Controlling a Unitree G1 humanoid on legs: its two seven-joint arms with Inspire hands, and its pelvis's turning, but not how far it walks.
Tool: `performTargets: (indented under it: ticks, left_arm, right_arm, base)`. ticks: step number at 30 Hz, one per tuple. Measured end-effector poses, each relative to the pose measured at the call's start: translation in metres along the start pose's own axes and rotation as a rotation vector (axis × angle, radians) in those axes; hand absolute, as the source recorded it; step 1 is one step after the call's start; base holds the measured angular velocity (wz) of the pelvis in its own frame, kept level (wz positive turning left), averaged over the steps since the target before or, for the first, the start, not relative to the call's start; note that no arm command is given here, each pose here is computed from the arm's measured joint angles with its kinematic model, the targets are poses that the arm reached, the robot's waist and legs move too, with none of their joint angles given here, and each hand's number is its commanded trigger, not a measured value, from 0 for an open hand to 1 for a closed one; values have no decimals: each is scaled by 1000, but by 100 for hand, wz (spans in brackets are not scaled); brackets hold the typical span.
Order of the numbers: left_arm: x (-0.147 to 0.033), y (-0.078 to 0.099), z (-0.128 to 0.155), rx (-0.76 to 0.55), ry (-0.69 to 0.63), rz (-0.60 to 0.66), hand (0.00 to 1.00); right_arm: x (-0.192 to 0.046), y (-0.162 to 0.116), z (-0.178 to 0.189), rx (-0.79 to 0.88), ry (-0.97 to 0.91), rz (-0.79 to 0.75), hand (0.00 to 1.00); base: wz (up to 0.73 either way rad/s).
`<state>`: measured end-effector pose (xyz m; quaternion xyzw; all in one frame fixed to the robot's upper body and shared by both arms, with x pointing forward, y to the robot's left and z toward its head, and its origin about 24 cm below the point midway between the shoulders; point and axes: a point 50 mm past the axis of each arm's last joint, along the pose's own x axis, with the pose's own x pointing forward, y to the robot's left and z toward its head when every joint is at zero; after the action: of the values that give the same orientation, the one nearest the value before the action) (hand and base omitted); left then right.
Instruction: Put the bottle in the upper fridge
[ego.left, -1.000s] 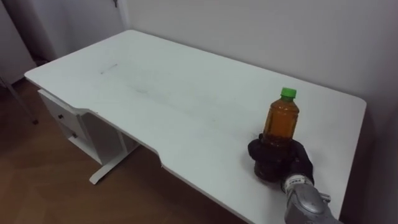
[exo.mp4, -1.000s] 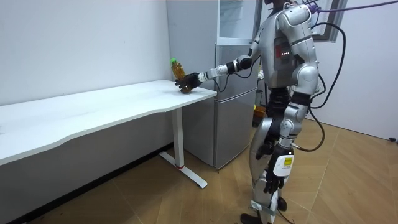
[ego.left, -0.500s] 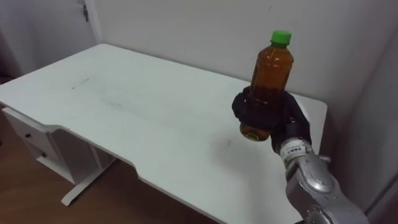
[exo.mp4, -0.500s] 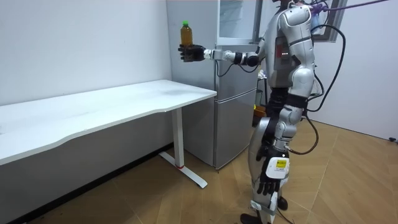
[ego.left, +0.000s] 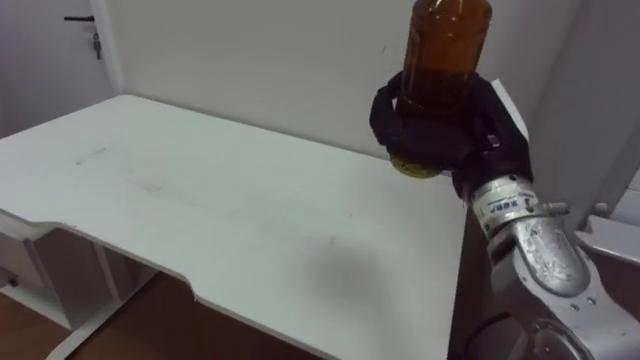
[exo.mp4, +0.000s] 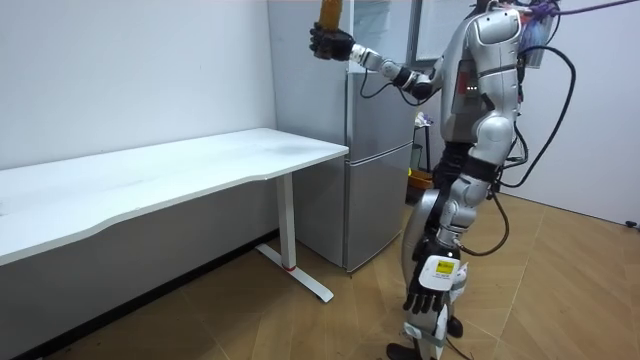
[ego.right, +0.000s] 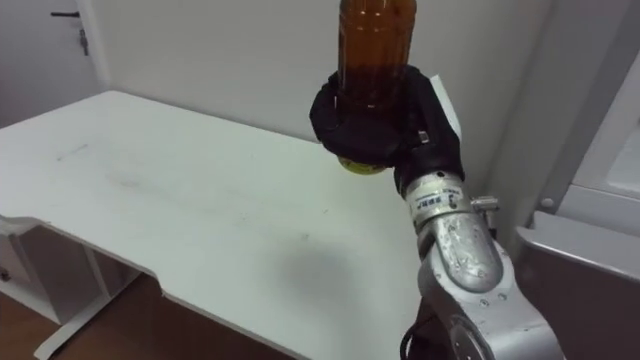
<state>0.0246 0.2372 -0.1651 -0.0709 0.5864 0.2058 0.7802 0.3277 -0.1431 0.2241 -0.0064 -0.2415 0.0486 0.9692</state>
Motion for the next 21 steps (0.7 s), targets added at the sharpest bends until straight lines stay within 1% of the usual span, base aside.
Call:
performTargets:
  ticks: [4,8,12,14,21]
  left_arm:
    - [-2,4,-8,-5,20,13,0]
    - [-2,7,-13,-15,39,24,0]
    - [-2,8,-13,-17,39,18,0]
    - [-3,10,-15,-27,43,24,0]
    - [-3,13,-15,-41,47,28,0]
  right_arm:
    - [-1,-2,12,3,-49,13,100]
    - [-6,-9,31,-30,-123,22,100]
    - [-9,-19,52,-66,-205,-3,100]
    - [-9,-22,53,-66,-212,-21,100]
    - [-13,-28,68,-144,-284,-48,100]
  base:
    - [-12]
    - [-16]
    - [-14]
    - [-24]
    - [-15]
